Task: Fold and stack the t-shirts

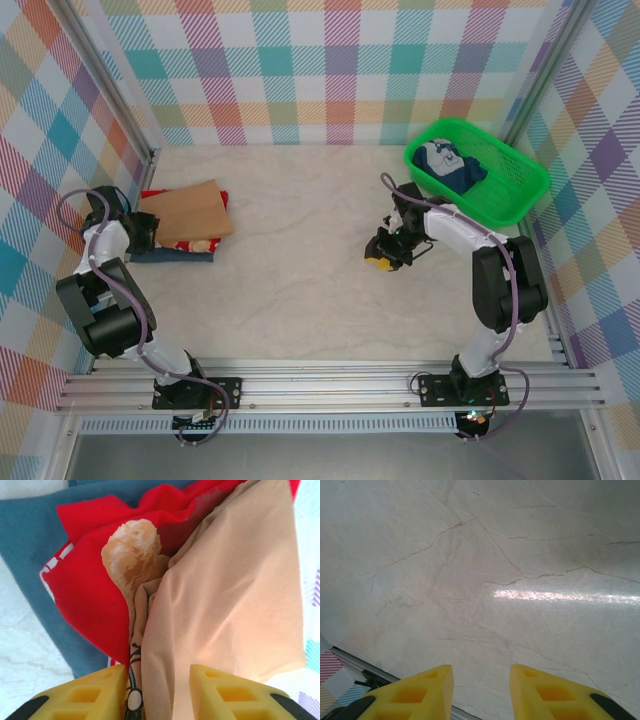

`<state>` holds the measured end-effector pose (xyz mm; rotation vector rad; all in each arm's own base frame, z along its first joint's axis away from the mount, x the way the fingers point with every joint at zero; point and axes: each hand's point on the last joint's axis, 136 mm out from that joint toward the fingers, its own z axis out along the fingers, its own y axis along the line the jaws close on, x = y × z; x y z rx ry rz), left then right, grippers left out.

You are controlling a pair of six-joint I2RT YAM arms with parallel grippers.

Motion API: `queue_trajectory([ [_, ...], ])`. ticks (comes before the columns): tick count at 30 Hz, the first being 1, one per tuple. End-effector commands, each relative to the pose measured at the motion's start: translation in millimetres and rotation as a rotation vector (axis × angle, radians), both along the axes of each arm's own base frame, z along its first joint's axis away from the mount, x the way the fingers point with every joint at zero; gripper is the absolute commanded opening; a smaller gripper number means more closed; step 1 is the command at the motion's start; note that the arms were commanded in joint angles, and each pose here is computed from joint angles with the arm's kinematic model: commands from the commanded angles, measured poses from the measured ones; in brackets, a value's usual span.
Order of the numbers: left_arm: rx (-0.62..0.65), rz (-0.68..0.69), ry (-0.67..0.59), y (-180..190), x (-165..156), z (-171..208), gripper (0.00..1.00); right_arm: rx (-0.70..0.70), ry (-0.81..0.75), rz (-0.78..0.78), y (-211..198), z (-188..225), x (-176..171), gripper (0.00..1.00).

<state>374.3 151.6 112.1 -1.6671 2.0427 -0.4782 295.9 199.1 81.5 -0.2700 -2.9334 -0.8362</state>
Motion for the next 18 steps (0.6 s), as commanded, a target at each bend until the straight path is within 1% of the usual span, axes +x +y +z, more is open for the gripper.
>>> queue_trajectory([
  [1,-0.026,-0.019,0.069,-5,-15,-7,0.39,0.018,0.013,-0.005,2,4,4,0.35],
  [4,-0.039,-0.022,0.067,-9,-17,-9,0.39,0.018,0.015,-0.003,2,4,4,0.35],
  [8,-0.045,-0.034,0.064,-16,-18,-5,0.35,0.016,0.016,0.000,1,3,2,0.35],
  [9,-0.037,-0.034,0.060,-16,-19,-4,0.33,0.015,0.018,0.000,1,2,2,0.35],
  [10,-0.033,-0.035,0.056,-15,-19,-3,0.28,0.014,0.018,0.000,1,2,1,0.35],
  [12,-0.008,-0.044,0.066,-12,-19,-1,0.13,0.017,0.019,0.000,1,1,1,0.35],
  [13,0.013,-0.054,0.076,-8,-18,0,0.09,0.018,0.021,0.000,1,2,1,0.35],
  [15,0.076,-0.079,0.099,2,-15,5,0.06,0.019,0.017,0.000,1,3,1,0.35],
  [18,0.120,-0.139,0.111,11,-4,8,0.04,0.020,0.014,0.002,1,5,1,0.35],
])
